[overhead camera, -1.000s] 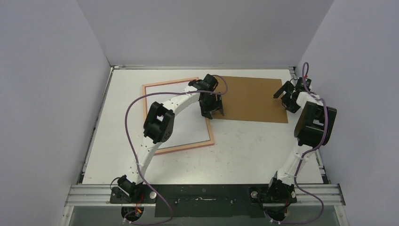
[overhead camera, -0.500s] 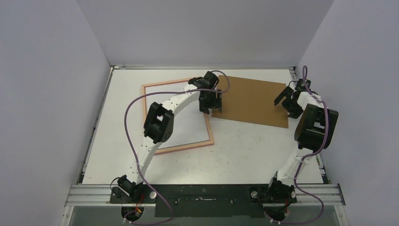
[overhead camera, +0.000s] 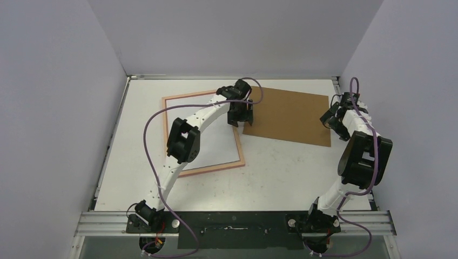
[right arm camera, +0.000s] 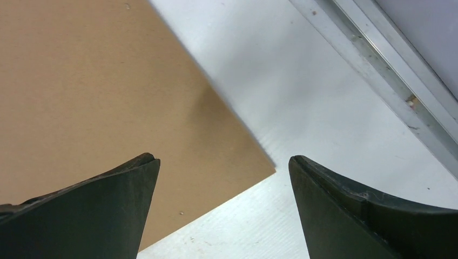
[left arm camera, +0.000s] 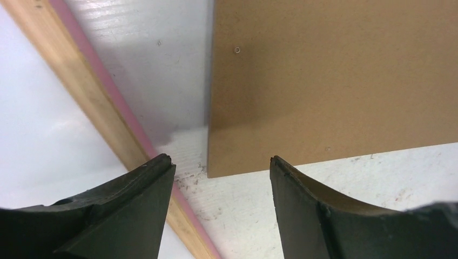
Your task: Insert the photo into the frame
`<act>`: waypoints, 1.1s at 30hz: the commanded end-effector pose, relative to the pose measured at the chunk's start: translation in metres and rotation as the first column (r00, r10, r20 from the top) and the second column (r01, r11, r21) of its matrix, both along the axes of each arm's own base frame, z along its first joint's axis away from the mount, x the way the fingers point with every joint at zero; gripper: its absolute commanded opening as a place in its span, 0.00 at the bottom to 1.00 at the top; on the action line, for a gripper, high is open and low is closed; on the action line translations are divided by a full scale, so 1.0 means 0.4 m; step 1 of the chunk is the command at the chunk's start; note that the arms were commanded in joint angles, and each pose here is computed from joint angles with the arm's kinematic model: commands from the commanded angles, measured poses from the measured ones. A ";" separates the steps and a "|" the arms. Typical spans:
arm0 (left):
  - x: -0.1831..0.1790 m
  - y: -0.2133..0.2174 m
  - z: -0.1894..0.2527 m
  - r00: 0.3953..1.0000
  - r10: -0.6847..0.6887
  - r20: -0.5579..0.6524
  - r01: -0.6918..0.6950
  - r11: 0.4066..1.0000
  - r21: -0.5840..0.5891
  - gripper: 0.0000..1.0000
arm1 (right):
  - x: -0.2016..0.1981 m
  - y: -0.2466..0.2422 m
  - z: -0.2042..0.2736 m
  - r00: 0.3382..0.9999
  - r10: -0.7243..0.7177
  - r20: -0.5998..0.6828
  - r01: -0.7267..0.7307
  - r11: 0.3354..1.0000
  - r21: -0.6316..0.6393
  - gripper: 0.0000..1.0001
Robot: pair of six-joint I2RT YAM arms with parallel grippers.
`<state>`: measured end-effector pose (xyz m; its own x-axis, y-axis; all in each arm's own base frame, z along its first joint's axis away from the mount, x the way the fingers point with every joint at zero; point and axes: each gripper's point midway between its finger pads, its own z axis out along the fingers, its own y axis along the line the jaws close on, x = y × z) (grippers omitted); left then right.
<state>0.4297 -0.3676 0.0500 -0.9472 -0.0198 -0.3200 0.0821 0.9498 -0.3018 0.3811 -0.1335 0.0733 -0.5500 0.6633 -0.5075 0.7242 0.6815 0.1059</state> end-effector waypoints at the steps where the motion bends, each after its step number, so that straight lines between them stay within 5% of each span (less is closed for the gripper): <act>1: 0.007 0.000 -0.024 0.999 0.023 -0.025 -0.022 1.000 0.001 0.64 | -0.038 -0.011 0.001 0.999 -0.027 -0.028 0.026 0.998 -0.050 0.95; 15: -0.014 0.034 -0.081 0.992 0.044 -0.121 -0.040 0.999 0.034 0.64 | -0.040 0.005 -0.098 0.995 0.085 -0.047 -0.079 0.990 0.118 0.96; 25: -0.042 -0.034 -0.091 0.970 -0.052 -0.236 0.015 0.988 -0.155 0.62 | -0.001 0.118 -0.160 0.980 0.185 0.075 -0.199 0.909 0.366 0.95; 33: -0.008 -0.111 -0.016 0.974 -0.092 -0.207 0.013 0.935 -0.354 0.60 | 0.043 0.189 -0.140 0.971 0.158 0.179 -0.226 0.851 0.475 0.94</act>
